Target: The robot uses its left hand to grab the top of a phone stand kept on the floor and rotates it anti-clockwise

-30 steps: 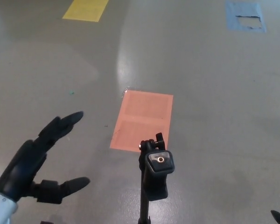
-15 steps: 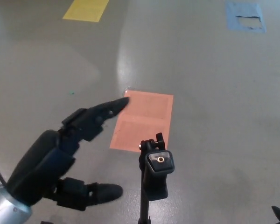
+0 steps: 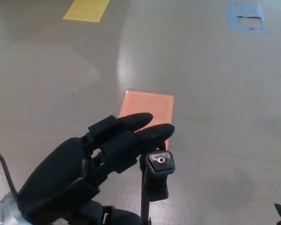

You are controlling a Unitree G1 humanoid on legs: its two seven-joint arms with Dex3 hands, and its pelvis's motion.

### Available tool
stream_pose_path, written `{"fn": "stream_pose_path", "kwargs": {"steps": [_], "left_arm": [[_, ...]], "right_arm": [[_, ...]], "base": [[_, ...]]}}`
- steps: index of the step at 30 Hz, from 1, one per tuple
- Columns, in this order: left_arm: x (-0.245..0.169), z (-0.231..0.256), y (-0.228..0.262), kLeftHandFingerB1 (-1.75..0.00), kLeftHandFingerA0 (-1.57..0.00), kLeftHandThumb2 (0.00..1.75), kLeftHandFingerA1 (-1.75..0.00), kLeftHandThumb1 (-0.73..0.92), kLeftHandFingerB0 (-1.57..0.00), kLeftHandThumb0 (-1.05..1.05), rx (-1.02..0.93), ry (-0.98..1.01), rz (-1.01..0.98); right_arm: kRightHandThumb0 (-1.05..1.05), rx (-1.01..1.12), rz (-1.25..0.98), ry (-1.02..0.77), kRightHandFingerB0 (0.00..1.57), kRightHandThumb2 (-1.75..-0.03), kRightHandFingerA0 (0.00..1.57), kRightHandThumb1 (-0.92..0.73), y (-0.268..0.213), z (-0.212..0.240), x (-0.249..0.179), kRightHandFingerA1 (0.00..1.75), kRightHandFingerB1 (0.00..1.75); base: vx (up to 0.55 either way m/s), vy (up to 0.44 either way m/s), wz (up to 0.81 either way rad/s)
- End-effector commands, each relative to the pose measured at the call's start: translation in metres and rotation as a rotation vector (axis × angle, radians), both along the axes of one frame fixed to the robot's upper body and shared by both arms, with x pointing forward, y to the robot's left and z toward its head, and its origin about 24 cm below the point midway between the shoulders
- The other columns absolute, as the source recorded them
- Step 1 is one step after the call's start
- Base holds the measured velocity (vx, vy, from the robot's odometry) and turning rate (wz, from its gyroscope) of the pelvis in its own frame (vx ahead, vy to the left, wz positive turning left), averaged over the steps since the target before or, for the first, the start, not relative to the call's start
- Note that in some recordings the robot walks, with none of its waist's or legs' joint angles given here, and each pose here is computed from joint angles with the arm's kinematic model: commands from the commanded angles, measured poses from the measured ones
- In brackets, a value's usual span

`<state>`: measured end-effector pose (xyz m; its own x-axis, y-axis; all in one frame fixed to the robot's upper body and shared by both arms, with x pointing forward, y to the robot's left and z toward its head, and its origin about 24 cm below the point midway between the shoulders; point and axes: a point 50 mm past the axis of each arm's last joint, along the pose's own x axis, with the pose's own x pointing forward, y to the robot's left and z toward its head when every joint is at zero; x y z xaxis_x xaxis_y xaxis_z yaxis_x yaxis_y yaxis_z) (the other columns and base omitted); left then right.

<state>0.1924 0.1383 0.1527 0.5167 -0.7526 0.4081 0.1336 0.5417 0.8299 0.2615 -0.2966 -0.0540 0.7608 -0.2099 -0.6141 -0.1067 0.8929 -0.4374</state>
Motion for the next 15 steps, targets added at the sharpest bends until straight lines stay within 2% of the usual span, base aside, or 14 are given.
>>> {"fn": "stream_pose_path", "kwargs": {"steps": [1, 2, 3, 4, 5, 6, 7, 9, 10, 11, 15], "left_arm": [[0.002, -0.003, -0.005, -0.22, -0.08, 0.63, -0.23, 0.53, 0.0, -0.57, 0.051, -0.045, -0.017], [0.002, -0.003, -0.005, -0.22, -0.08, 0.63, -0.23, 0.53, 0.0, -0.57, 0.052, -0.046, -0.014], [0.004, -0.004, -0.006, -0.27, -0.12, 0.6, -0.25, 0.53, -0.02, -0.56, 0.04, -0.055, -0.008], [0.006, -0.005, -0.006, -0.27, -0.12, 0.6, -0.25, 0.53, -0.02, -0.56, 0.031, -0.062, -0.003], [0.009, -0.005, -0.008, -0.3, -0.09, 0.72, -0.3, 0.44, -0.03, -0.6, 0.019, -0.072, 0.001], [0.01, -0.005, -0.008, -0.3, -0.09, 0.72, -0.3, 0.44, -0.03, -0.6, 0.016, -0.075, 0.002], [0.012, -0.005, -0.01, -0.31, -0.1, 0.71, -0.3, 0.44, -0.04, -0.59, 0.012, -0.087, 0.003], [0.015, -0.004, -0.012, -0.32, -0.1, 0.71, -0.31, 0.44, -0.03, -0.59, 0.007, -0.103, 0.004], [0.017, -0.003, -0.015, -0.32, -0.1, 0.71, -0.31, 0.44, -0.03, -0.59, 0.005, -0.113, 0.005], [0.018, -0.003, -0.016, -0.33, -0.1, 0.71, -0.32, 0.44, -0.04, -0.6, 0.004, -0.118, 0.006], [0.021, -0.001, -0.022, -0.33, -0.1, 0.73, -0.33, 0.43, -0.03, -0.59, 0.003, -0.149, 0.001]], "right_arm": [[-0.43, -0.014, -0.018, -0.025, 0.05, -0.62, 0.72, -0.77, -0.007, 0.007, 0.003, 0.49, 0.25], [-0.43, -0.014, -0.017, -0.025, 0.05, -0.62, 0.72, -0.77, -0.007, 0.007, 0.003, 0.49, 0.25], [-0.5, -0.013, -0.018, -0.026, 0.05, -0.83, 0.65, -0.65, -0.007, 0.007, 0.004, 0.6, 0.25], [-0.5, -0.012, -0.018, -0.026, 0.05, -0.83, 0.65, -0.65, -0.007, 0.007, 0.004, 0.6, 0.25], [-0.43, -0.014, -0.02, -0.025, 0.06, -0.62, 0.72, -0.76, -0.006, 0.007, 0.004, 0.48, 0.25], [-0.43, -0.016, -0.02, -0.025, 0.06, -0.62, 0.72, -0.76, -0.006, 0.007, 0.004, 0.48, 0.25], [-0.5, -0.021, -0.018, -0.025, 0.07, -0.82, 0.67, -0.64, -0.006, 0.007, 0.005, 0.6, 0.25], [-0.5, -0.022, -0.014, -0.028, 0.06, -0.83, 0.65, -0.65, -0.006, 0.008, 0.005, 0.6, 0.25], [-0.5, -0.02, -0.012, -0.03, 0.06, -0.83, 0.65, -0.65, -0.006, 0.008, 0.006, 0.6, 0.25], [-0.43, -0.018, -0.011, -0.032, 0.06, -0.62, 0.73, -0.76, -0.006, 0.009, 0.006, 0.5, 0.25], [-0.44, -0.018, -0.006, -0.035, 0.06, -0.62, 0.71, -0.77, -0.005, 0.009, 0.007, 0.48, 0.25]], "base": [[0.0, 0.0, 0.0], [0.0, 0.0, 0.0], [0.0, 0.0, 0.0], [0.0, 0.0, 0.0], [0.0, 0.0, 0.0], [0.0, 0.0, 0.0], [0.0, 0.0, 0.0], [0.0, 0.0, 0.0], [0.0, 0.0, 0.0], [0.0, 0.0, 0.0], [0.0, 0.0, 0.0]]}}
